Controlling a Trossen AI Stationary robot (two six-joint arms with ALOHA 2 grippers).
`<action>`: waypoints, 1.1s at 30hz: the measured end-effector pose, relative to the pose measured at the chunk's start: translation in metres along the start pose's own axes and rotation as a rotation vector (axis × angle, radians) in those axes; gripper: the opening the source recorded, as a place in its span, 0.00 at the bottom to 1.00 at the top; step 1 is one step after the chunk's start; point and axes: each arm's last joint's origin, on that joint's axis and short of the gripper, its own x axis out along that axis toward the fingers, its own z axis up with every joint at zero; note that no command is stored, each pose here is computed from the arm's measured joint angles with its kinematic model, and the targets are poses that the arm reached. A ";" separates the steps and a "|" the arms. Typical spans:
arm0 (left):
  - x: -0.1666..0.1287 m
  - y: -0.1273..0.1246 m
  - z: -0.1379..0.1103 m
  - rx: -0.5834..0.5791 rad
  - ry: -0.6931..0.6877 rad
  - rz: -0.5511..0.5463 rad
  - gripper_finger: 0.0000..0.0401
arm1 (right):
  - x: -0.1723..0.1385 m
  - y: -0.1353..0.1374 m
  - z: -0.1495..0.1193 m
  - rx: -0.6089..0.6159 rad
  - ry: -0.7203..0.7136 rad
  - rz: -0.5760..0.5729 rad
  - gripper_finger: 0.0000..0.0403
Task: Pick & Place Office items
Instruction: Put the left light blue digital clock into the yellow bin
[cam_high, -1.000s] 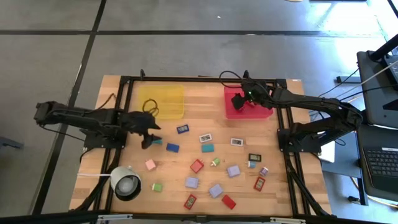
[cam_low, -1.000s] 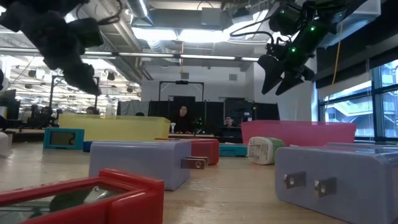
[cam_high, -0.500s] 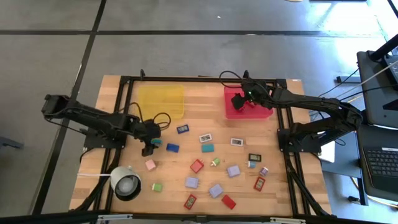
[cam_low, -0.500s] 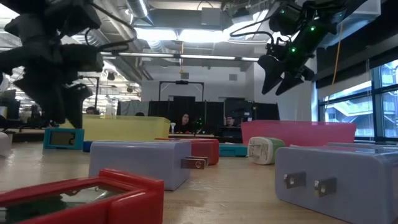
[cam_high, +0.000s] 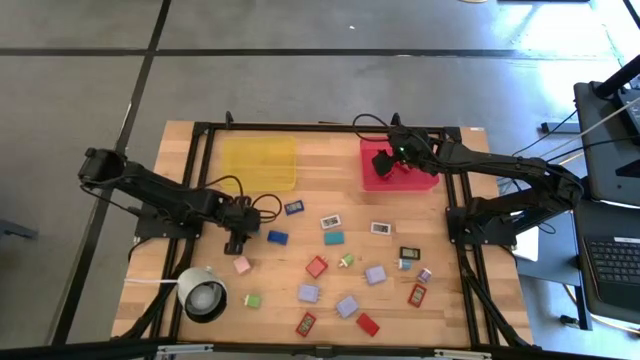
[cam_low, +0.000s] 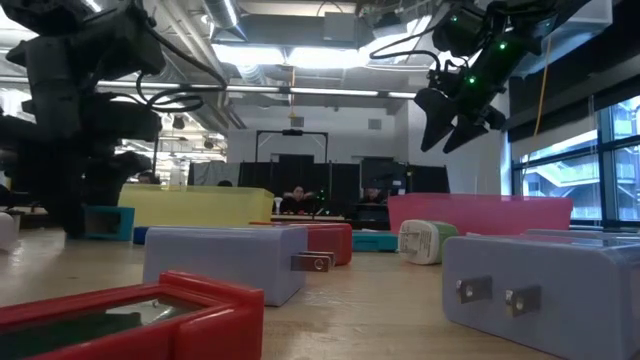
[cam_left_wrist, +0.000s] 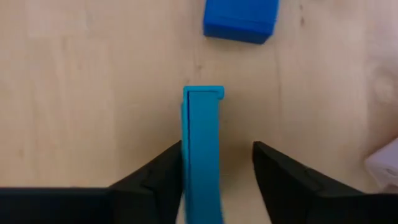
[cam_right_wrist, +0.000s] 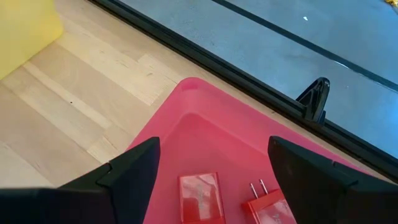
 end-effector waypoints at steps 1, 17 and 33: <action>0.000 0.000 0.000 0.000 0.001 -0.009 0.37 | 0.000 0.000 0.000 0.000 0.000 0.000 0.75; -0.014 -0.002 0.017 0.039 -0.239 -0.053 0.15 | 0.000 0.000 0.000 -0.002 0.001 0.000 0.75; -0.056 0.080 0.052 -0.154 -0.696 0.708 0.15 | 0.000 0.000 0.000 -0.006 0.000 0.000 0.75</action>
